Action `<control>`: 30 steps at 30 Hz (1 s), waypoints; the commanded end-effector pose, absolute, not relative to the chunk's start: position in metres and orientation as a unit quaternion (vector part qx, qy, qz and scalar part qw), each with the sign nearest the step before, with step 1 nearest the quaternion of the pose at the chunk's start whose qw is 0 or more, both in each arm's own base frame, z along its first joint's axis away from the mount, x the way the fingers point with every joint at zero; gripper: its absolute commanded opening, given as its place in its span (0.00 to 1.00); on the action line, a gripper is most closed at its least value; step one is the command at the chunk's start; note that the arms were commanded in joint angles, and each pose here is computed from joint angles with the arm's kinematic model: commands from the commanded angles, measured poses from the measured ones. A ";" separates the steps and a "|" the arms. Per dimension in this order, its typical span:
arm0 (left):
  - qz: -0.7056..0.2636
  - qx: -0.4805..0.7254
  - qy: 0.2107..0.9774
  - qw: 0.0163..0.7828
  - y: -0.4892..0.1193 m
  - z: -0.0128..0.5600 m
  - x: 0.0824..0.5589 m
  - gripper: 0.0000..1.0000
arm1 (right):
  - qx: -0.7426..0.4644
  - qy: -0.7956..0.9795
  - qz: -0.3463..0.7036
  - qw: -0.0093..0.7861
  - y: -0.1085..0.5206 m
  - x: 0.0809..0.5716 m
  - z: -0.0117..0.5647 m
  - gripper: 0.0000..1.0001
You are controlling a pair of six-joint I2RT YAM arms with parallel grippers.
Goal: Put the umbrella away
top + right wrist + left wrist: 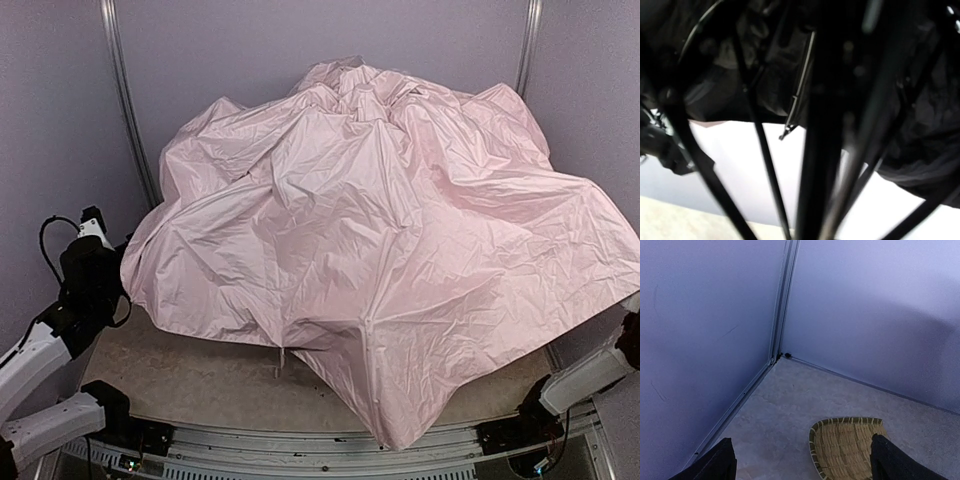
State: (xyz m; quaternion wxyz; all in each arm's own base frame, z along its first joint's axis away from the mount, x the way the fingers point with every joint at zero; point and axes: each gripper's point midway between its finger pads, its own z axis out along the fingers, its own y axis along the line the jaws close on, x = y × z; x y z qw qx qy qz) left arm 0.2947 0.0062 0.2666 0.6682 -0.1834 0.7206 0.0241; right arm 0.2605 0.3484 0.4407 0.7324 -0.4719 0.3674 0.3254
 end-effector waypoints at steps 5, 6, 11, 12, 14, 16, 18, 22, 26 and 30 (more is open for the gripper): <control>0.041 -0.222 0.700 0.677 0.037 0.299 0.296 0.87 | -0.509 0.385 0.314 0.703 0.344 0.245 0.416 0.01; 0.035 -0.221 0.694 0.684 0.037 0.309 0.294 0.86 | -0.509 0.392 0.314 0.699 0.345 0.248 0.409 0.01; -0.001 -0.193 0.670 0.717 0.022 0.355 0.292 0.81 | -0.519 0.408 0.353 0.663 0.376 0.247 0.376 0.02; 0.001 -0.187 0.667 0.721 0.020 0.363 0.292 0.82 | -0.528 0.404 0.357 0.656 0.386 0.244 0.369 0.02; 0.012 -0.180 0.668 0.722 0.019 0.367 0.294 0.83 | -0.546 0.404 0.362 0.638 0.408 0.240 0.361 0.01; 0.024 -0.184 0.668 0.721 0.023 0.371 0.293 0.83 | -0.561 0.399 0.369 0.625 0.426 0.233 0.368 0.01; 0.024 -0.194 0.660 0.725 0.026 0.376 0.288 0.82 | -0.565 0.371 0.384 0.630 0.431 0.221 0.384 0.01; 0.019 -0.208 0.639 0.740 0.031 0.381 0.278 0.82 | -0.555 0.315 0.448 0.626 0.429 0.196 0.387 0.01; 0.017 -0.210 0.646 0.733 0.029 0.374 0.281 0.80 | -0.542 0.376 0.476 0.582 0.451 0.213 0.316 0.00; -0.037 -0.168 0.674 0.718 -0.013 0.354 0.299 0.77 | -0.530 0.492 0.449 0.525 0.455 0.235 0.198 0.00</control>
